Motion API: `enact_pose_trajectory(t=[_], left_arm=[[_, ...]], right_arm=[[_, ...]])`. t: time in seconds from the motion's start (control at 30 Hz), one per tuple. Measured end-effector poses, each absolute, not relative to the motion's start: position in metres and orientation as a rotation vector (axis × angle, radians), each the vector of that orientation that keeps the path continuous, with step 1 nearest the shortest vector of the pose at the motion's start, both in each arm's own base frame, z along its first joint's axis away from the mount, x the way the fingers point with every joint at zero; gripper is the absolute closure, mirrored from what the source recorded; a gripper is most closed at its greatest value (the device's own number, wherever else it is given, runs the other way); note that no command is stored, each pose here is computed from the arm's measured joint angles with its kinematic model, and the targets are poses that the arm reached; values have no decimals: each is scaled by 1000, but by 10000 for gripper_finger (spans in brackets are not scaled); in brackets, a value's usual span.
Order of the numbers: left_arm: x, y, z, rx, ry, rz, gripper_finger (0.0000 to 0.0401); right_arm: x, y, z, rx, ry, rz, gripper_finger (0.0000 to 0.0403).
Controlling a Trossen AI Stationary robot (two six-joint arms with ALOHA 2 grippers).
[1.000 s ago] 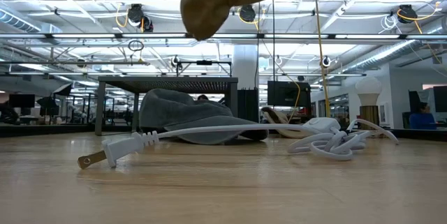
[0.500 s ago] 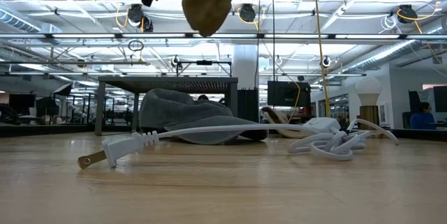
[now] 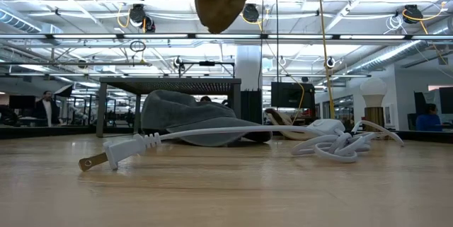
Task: Pick & Place hat
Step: Put the bottom brown cap on the shelf
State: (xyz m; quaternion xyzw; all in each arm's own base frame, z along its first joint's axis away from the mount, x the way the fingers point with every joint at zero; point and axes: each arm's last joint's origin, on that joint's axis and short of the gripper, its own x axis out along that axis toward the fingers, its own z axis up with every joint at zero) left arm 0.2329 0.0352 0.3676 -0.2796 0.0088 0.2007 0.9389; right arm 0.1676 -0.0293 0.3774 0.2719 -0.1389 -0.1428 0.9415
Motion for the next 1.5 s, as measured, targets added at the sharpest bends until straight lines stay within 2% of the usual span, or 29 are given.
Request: enact_pose_trajectory(t=[0.3, 0.53, 0.9, 1.07, 1.3, 1.5], left_arm=[[261, 38, 353, -593, 23, 404, 89], [277, 37, 352, -624, -28, 281, 86], [278, 34, 358, -664, -62, 152, 98], [277, 34, 367, -670, -148, 121, 106], [275, 32, 381, -685, -263, 3, 158], [275, 32, 382, -790, -276, -23, 253]], right_arm=[[180, -24, 376, 564, -278, -221, 400], [184, -25, 374, 559, -273, -230, 400], [185, -28, 375, 542, -306, -305, 397], [184, -29, 378, 545, -339, -298, 397], [184, -29, 378, 552, -338, -297, 396], [185, -28, 378, 564, -334, -270, 395]])
